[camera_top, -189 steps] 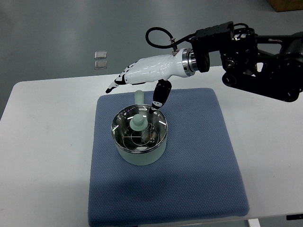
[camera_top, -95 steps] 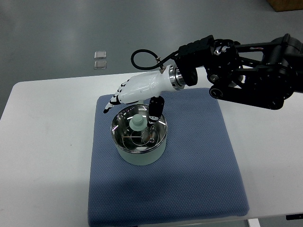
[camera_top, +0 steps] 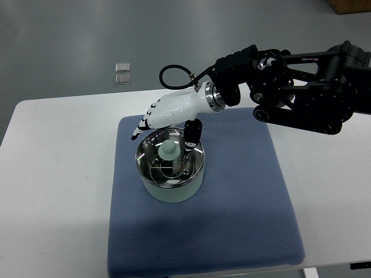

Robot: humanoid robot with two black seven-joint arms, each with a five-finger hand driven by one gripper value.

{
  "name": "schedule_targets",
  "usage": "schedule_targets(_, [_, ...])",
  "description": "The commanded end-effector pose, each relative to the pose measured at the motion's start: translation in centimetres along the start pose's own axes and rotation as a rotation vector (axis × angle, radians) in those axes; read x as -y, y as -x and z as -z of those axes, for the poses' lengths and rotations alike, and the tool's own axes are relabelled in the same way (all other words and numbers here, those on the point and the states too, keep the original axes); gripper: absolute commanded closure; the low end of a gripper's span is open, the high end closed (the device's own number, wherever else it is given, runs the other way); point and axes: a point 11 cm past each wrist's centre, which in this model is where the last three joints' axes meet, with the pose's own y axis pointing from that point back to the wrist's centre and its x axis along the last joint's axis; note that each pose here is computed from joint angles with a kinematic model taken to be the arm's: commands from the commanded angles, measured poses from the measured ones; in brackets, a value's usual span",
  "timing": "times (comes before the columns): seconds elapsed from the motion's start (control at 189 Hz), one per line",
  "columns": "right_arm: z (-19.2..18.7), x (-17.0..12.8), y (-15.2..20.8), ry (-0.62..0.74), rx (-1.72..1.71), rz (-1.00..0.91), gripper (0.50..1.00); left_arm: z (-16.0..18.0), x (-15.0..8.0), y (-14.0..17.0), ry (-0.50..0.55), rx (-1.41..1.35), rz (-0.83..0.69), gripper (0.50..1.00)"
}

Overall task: Open lid and place right of pot
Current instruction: 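Lower the right hand onto the lid's green knob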

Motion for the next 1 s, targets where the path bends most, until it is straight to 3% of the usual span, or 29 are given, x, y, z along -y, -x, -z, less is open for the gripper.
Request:
schedule_targets(0.0, [-0.2,0.1,0.2,0.006,0.001,0.003,0.568,0.0,0.0,0.0,0.000,-0.001,0.000,0.500])
schedule_targets(0.338, [-0.1,0.5,0.7,0.005,0.000,0.015,0.644,0.0,0.0,0.0,0.000,-0.001,0.000,0.500])
schedule_targets(0.349, [0.0,0.7,0.7,0.004,-0.004,0.018,0.664,0.0,0.0,0.0,0.000,-0.001,0.000,0.500])
schedule_targets(0.994, [-0.7,1.2,1.1,0.037,-0.043,0.036,0.732,0.0,0.0,0.0,0.000,-0.001,0.000,0.500])
